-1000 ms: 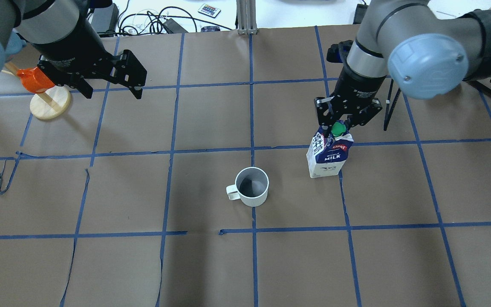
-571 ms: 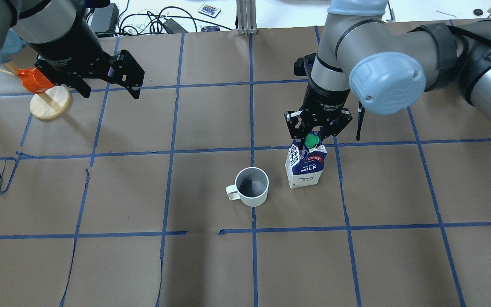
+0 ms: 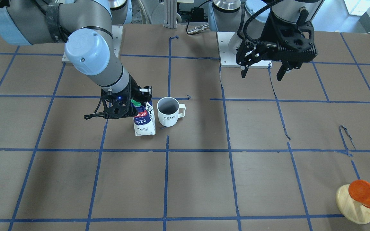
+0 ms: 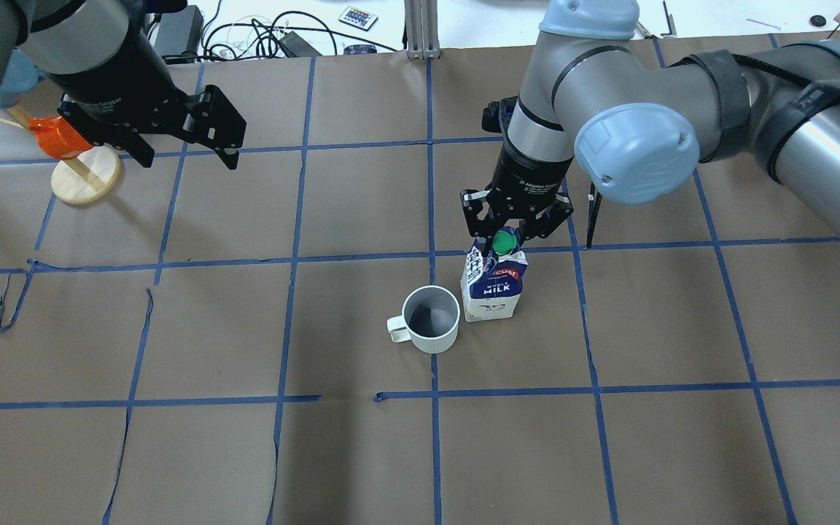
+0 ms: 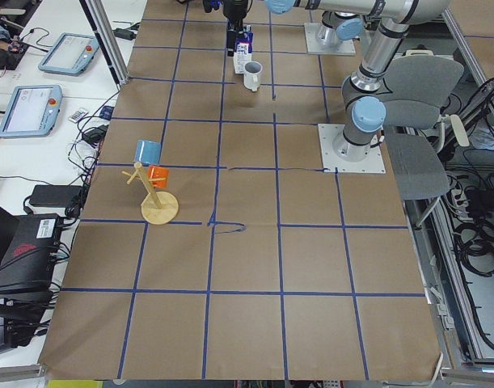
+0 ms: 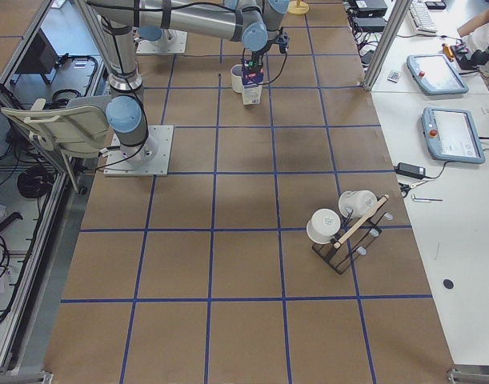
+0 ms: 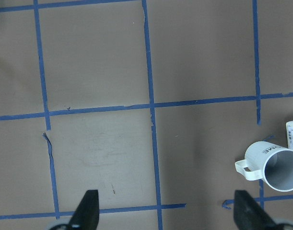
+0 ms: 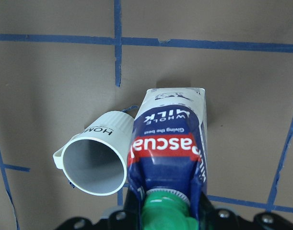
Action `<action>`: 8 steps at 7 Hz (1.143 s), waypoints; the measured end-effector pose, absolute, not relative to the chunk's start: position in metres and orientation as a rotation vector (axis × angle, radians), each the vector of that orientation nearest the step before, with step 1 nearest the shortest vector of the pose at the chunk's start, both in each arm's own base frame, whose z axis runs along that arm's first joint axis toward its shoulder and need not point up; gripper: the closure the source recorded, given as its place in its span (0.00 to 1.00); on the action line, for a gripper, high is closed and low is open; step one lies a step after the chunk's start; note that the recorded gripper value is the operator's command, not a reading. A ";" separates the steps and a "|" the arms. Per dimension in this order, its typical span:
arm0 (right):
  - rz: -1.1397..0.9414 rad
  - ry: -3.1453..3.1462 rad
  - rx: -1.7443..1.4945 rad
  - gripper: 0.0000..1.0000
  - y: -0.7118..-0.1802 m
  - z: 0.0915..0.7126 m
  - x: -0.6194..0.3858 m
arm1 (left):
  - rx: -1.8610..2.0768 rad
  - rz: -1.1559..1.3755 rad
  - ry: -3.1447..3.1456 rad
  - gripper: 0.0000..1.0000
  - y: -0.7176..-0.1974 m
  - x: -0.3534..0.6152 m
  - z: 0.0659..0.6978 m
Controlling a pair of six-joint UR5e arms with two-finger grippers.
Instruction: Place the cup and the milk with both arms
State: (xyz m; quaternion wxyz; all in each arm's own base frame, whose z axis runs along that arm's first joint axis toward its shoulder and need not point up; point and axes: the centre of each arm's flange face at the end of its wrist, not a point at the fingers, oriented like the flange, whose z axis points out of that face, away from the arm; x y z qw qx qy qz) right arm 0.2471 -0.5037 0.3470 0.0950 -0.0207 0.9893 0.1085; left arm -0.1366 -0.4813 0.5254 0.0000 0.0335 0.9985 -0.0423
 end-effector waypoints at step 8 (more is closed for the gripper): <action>0.364 2.941 0.056 0.00 -0.501 0.343 0.248 | 0.107 -0.128 3.131 0.00 -0.481 -0.137 0.523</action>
